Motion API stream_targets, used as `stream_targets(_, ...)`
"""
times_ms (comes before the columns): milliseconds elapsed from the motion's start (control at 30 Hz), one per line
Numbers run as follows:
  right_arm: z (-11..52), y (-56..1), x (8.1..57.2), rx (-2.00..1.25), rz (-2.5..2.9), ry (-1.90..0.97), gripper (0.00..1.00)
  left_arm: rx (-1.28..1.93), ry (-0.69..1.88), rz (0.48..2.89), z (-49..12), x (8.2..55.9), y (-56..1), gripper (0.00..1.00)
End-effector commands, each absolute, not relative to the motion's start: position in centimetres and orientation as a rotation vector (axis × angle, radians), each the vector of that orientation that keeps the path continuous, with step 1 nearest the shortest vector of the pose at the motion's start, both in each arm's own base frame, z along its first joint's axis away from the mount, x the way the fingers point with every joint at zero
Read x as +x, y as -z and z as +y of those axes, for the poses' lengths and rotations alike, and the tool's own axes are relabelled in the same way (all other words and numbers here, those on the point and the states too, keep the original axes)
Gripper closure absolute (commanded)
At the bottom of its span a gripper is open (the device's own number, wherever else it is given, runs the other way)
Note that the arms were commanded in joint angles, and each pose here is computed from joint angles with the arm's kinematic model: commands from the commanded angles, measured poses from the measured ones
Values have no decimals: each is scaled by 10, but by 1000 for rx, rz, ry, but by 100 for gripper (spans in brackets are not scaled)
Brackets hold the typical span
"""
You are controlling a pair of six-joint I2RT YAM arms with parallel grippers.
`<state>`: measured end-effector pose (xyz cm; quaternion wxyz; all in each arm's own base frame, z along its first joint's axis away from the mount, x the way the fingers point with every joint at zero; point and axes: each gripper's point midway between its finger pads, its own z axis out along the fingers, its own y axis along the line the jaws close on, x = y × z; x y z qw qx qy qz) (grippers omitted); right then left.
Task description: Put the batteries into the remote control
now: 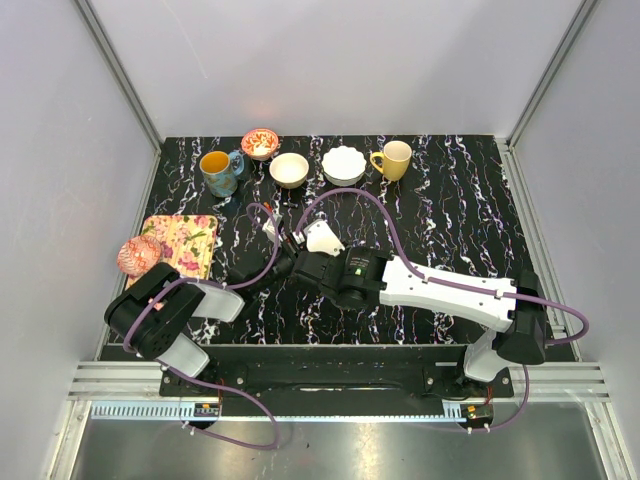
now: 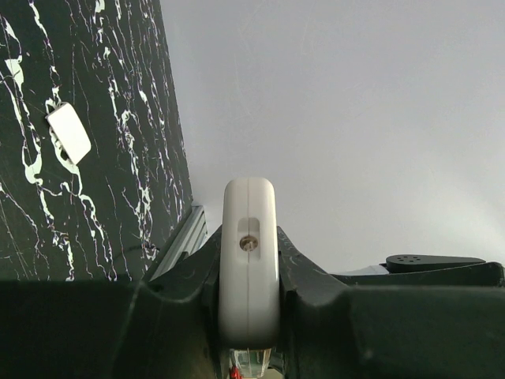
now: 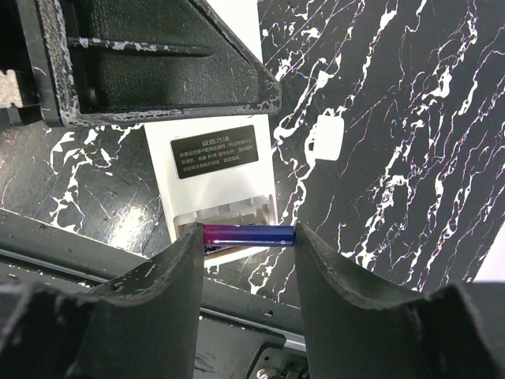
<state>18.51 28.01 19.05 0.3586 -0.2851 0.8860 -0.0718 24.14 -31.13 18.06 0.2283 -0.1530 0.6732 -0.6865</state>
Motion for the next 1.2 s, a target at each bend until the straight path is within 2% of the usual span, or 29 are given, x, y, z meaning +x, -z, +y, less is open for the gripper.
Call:
stream_targets(0,281,-200,188,-693,2259,190,48,-147,2065,1351,-293,217,-285,100)
stream_targets(933,299,-233,198,-595,2199,82,28,-139,2060,1361,-295,215,-282,100)
stream_targets(1133,272,-277,202,-392,2118,-7,27,-138,2055,1361,-295,215,-281,100)
stream_targets(1167,263,-294,202,-304,2095,-97,27,-138,2052,1360,-295,216,-281,100)
